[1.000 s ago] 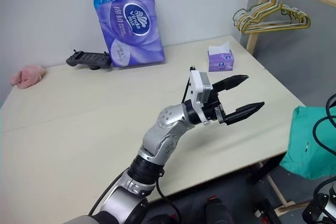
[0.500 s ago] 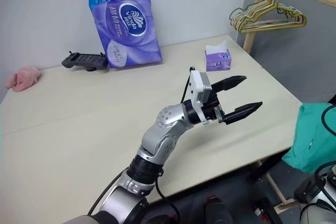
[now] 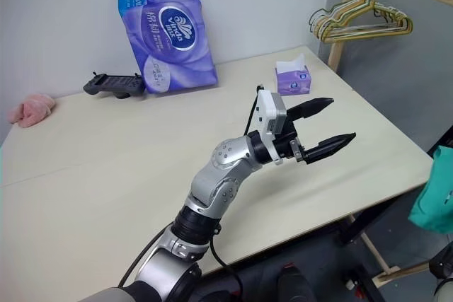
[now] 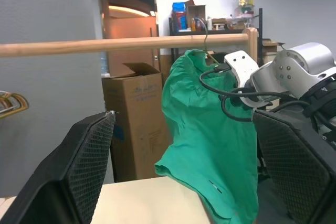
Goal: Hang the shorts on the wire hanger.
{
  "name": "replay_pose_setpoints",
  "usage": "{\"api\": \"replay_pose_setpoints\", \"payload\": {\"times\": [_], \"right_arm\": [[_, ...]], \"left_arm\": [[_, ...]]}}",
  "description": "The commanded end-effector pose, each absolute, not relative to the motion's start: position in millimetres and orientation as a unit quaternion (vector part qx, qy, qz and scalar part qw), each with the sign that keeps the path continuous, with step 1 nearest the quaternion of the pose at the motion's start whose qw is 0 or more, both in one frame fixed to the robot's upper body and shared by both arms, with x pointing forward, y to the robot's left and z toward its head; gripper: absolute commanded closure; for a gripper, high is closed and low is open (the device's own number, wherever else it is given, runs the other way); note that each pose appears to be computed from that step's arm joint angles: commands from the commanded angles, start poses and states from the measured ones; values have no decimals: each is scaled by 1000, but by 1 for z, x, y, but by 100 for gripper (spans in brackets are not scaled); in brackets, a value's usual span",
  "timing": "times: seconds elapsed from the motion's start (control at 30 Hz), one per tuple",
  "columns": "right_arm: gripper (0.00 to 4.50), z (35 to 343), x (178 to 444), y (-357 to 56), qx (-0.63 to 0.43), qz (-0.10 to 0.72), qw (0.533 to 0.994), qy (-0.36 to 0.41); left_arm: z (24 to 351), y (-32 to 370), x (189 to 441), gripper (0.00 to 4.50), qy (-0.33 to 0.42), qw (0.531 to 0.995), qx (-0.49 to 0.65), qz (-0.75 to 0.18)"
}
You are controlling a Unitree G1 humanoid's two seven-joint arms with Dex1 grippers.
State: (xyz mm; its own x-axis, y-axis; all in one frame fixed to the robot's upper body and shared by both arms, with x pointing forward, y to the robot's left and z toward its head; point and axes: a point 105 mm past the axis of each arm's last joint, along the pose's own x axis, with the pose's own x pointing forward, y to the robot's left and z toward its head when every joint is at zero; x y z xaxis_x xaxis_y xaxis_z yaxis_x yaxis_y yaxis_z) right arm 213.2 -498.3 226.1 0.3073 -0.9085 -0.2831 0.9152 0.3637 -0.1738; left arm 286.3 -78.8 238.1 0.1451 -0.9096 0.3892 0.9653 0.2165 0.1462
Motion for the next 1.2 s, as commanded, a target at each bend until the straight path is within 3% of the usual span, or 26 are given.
{"api": "replay_pose_setpoints", "payload": {"times": [0.03, 0.2, 0.37, 0.87, 1.0, 1.2], "right_arm": [[450, 249, 217, -496, 33, -565, 818, 104], [450, 237, 241, -477, 108, -524, 841, 87], [450, 230, 248, -466, 139, -506, 846, 97], [450, 230, 237, -479, 159, -539, 820, 110], [339, 231, 239, -478, 153, -537, 823, 110], [131, 226, 238, -474, 146, -536, 823, 118]], "left_arm": [[252, -76, 282, 7, -227, 748, -65, -621], [251, -76, 282, 7, -227, 748, -61, -621], [251, -74, 282, 7, -227, 748, -56, -621], [252, -73, 284, 7, -229, 750, -55, -619], [252, -73, 284, 0, -229, 749, -54, -619], [253, -73, 283, 0, -231, 748, -54, -620]]}}
